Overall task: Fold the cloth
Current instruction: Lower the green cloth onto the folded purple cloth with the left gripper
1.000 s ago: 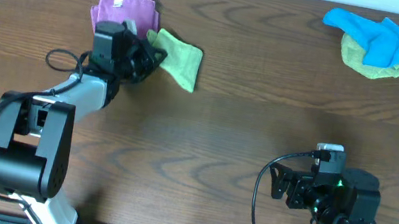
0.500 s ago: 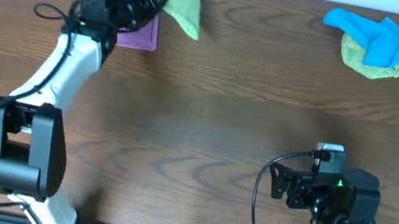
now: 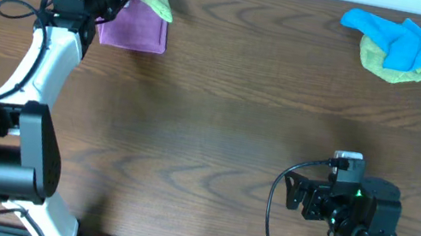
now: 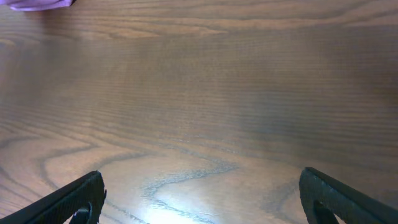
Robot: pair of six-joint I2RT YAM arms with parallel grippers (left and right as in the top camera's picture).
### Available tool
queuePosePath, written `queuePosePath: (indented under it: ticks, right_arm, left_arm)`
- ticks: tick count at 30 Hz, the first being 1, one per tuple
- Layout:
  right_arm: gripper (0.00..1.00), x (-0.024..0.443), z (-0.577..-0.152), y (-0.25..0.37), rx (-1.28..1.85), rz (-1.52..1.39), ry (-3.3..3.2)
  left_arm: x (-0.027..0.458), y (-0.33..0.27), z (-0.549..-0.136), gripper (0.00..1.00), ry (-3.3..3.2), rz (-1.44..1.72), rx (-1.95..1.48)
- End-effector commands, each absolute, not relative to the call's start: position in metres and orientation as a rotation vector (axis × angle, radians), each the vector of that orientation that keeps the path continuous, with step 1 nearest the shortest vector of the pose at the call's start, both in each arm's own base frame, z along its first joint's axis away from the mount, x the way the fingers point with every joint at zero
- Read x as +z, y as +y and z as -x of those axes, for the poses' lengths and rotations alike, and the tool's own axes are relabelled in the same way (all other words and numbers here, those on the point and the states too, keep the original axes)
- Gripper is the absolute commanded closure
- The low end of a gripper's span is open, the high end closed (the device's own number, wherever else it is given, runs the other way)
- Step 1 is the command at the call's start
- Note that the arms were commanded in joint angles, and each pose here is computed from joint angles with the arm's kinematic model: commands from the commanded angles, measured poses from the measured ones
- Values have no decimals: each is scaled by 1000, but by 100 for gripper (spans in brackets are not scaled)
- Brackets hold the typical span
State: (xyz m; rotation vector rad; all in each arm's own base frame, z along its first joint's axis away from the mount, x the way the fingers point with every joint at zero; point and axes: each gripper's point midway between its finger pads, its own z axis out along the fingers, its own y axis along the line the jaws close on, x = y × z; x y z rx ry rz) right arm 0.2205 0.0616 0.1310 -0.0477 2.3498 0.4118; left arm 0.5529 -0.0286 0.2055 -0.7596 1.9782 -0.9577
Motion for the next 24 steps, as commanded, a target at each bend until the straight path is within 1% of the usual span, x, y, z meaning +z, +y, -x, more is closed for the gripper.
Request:
queuePosePath:
  ticks: [1, 9, 15, 24]
  right_arm:
    - [1, 129, -219, 61, 419, 28, 2354]
    - [1, 129, -219, 61, 419, 28, 2354]
    - [1, 129, -219, 61, 419, 28, 2354]
    - [1, 129, -219, 61, 419, 28, 2354]
  left_arm:
    - [202, -28, -567, 94, 1980, 726, -948]
    - [206, -41, -595, 94, 1992, 653, -1047]
    - [205, -37, -593, 94, 2017, 651, -1044]
    - [180, -36, -580, 95, 2129, 659, -985]
